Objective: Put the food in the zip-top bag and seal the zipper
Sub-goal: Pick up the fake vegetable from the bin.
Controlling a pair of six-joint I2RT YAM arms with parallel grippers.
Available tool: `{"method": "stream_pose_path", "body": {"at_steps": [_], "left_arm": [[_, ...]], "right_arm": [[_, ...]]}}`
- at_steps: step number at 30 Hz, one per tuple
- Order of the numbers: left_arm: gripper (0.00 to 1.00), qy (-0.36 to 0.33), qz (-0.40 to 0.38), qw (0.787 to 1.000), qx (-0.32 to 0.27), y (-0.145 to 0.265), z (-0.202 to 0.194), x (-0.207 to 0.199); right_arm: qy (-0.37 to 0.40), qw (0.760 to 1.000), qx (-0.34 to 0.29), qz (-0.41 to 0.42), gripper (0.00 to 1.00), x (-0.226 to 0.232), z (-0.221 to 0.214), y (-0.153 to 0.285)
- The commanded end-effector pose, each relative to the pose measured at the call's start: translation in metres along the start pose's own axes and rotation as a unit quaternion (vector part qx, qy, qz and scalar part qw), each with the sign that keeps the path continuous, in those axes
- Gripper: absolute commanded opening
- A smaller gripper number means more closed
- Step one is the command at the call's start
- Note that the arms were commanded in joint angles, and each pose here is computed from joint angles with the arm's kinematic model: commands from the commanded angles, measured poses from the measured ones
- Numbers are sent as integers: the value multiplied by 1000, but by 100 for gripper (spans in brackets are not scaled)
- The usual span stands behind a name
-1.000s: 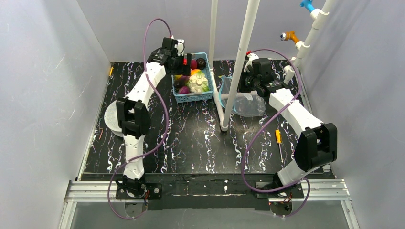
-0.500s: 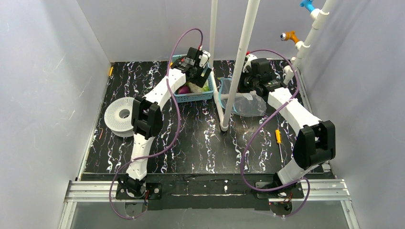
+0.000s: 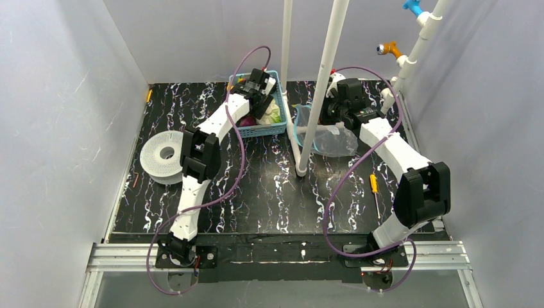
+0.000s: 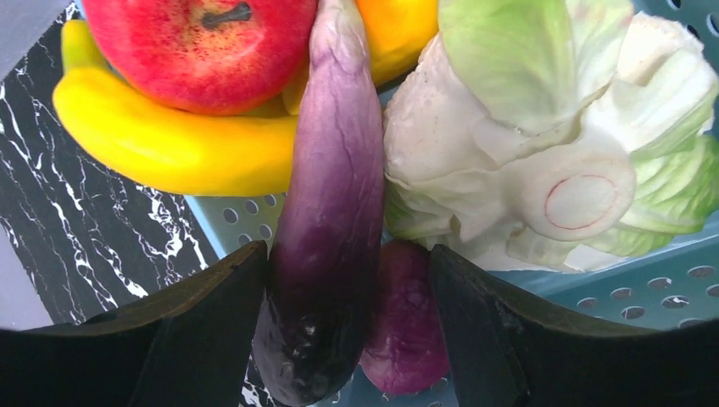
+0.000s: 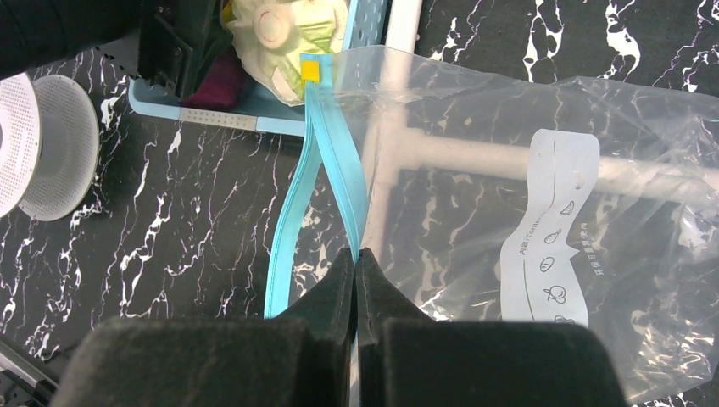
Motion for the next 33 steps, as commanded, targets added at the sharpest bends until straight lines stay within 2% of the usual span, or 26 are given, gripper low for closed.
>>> {"method": "stream_pose_path", "body": {"at_steps": [1,7,9,13,15,22,33], "left_arm": [[66,10,2,1000,-6,4,6,8],[51,15,5,1000,-19,6,14,11],[49,18,4,999,-28,9,18,12],[66,24,-5,999,-41,12,23,12],[70,31,-8,998,-46,13,25,12],[60,22,-2,998,-56,4,28,12],[57,8,-10,999,-37,-15,17,4]], "right_arm": [[12,999,-31,14,1,4,20,2],[13,999,-30,15,1,5,20,2],[12,999,-29,15,1,4,20,1],[12,999,-28,19,1,5,20,0],[12,999,-28,20,1,5,19,0],[11,999,-24,22,1,4,18,-2],[10,1000,-19,21,1,4,17,-5]]}}
Point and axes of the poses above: each gripper's point midway between its finger pads, its own y axis back along the fingers, its own x axis along the line the jaws close on, z = x × y, the point moved 9 cm from there along y, back along the fingers, and after that the axes turned 5 degrees about y, right-handed, at the moved point
